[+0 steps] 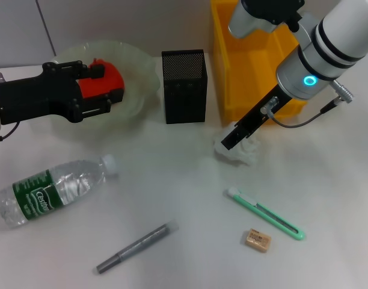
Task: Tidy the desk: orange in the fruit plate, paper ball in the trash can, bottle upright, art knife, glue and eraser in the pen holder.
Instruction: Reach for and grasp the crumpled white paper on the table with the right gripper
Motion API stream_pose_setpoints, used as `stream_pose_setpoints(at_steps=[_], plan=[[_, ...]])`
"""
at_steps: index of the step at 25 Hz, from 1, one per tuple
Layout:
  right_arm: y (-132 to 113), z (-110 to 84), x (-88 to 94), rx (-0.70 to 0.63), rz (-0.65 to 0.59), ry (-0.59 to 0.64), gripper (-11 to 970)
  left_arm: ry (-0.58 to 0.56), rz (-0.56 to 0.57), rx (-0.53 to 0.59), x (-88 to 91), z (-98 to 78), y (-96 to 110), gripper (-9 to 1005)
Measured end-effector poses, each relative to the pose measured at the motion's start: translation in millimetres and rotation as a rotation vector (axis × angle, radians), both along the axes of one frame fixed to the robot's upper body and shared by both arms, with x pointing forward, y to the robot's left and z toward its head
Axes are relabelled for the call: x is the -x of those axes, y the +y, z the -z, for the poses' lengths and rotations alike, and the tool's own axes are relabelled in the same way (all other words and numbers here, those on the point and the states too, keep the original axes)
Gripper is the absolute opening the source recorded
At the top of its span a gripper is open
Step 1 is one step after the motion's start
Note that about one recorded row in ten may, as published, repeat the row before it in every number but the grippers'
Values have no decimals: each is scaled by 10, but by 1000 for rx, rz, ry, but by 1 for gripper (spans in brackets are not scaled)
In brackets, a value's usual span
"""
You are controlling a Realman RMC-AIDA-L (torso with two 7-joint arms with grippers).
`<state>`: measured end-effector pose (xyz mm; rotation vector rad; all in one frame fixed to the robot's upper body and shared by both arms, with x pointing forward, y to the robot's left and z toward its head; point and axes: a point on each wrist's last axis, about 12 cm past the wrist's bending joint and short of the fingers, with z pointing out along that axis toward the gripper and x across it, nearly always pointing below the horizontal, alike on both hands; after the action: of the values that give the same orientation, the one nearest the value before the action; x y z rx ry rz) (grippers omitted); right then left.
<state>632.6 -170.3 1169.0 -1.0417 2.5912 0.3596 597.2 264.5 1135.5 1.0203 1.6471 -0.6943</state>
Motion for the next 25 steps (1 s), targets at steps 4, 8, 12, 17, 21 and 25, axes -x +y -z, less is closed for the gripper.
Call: stream_pose_setpoints(at_steps=[4,8,12,17,21,25], plan=[[-2,5,1,4,7,6,559,0,-1,-1,1,1,5,619],[-25,12,-3,24,24,9,670,-1,-1,-2,1,0,10,618],[-72,13,-16,67,53,5,709,-3,4,-10,-9,-7,4,618],[-72,-28,-25,73,61,-7,708,-1,9,-20,-11,-1,-4,618],[-73,-31,-55,75,69,-29,707,-2,14,-25,-15,-3,-21,618],[-69,-12,-73,73,71,-36,706,-3,14,-25,-15,-4,-23,617]])
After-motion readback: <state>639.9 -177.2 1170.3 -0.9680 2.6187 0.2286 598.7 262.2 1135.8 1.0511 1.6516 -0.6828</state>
